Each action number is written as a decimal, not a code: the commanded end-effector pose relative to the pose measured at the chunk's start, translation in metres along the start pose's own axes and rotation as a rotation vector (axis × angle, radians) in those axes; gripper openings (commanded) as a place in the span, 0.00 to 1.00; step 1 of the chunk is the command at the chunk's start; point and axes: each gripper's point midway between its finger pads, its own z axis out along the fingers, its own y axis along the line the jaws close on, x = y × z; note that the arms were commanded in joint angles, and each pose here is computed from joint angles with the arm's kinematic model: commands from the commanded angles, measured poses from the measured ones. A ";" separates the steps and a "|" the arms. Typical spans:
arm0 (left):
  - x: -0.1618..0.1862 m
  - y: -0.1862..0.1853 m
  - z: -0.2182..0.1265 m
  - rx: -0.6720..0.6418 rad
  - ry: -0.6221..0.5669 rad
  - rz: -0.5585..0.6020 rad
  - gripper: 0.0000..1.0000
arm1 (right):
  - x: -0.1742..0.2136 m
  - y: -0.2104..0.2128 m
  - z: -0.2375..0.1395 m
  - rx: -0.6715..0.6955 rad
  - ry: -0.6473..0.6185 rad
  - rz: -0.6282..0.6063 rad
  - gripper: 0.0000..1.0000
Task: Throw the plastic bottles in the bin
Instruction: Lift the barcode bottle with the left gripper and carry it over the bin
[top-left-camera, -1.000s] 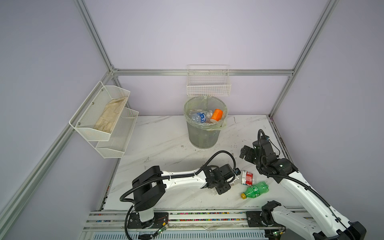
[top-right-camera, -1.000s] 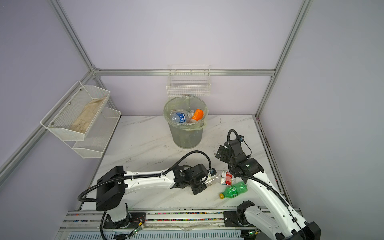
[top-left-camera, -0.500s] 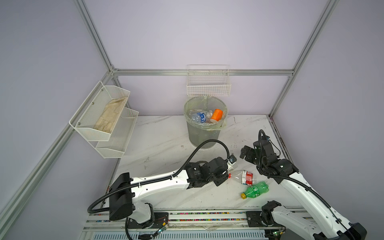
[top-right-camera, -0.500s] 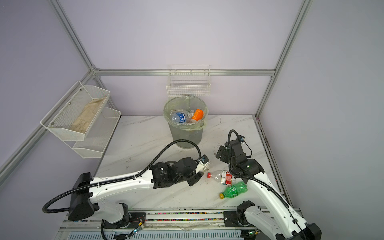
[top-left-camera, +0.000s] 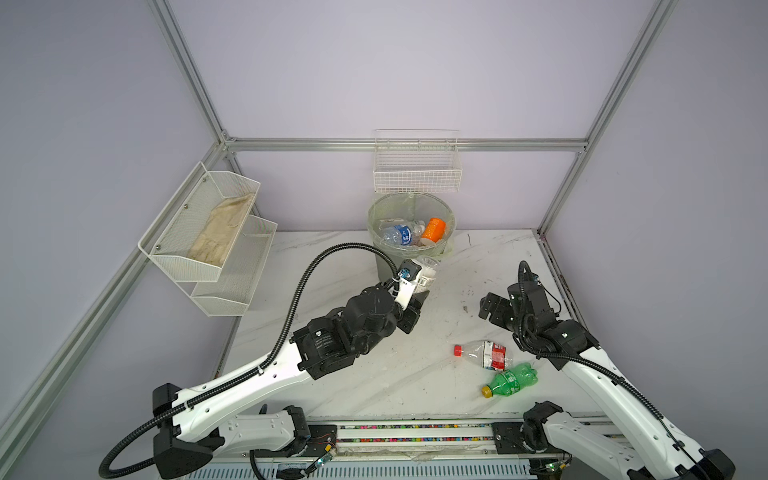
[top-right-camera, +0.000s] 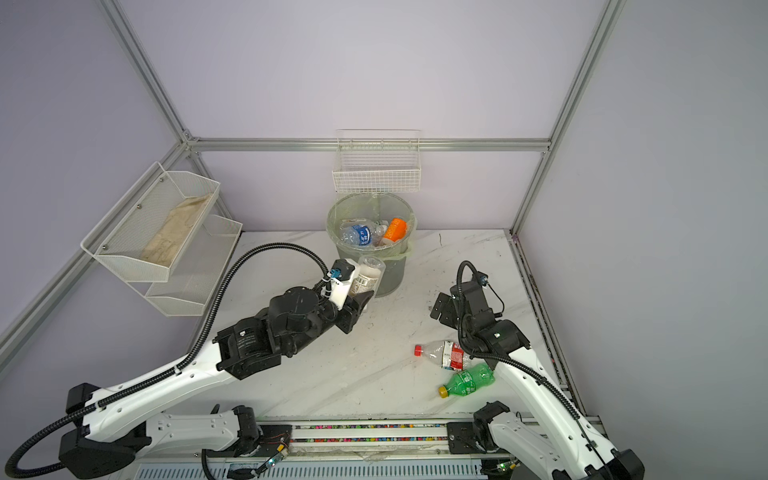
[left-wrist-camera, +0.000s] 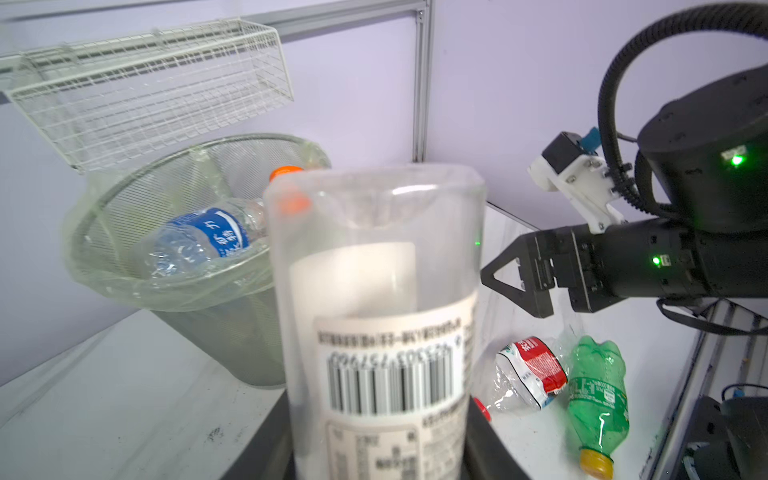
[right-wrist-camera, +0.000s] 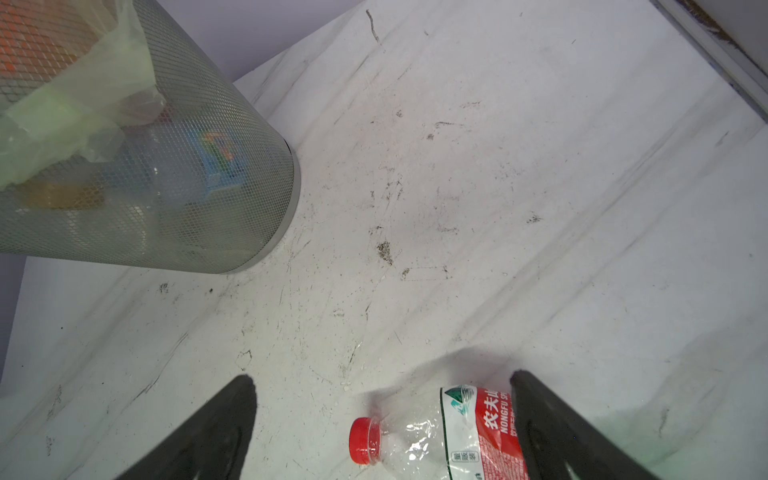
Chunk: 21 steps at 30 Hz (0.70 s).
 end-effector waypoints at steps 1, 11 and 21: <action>-0.037 0.027 -0.022 -0.082 -0.135 -0.047 0.29 | 0.000 -0.001 0.000 -0.010 -0.011 0.018 0.97; -0.083 0.064 -0.064 -0.179 -0.313 -0.076 0.29 | 0.002 0.004 0.002 -0.036 -0.001 0.021 0.97; -0.123 0.069 -0.063 -0.199 -0.416 -0.036 0.29 | 0.001 0.006 0.001 -0.048 -0.001 0.018 0.97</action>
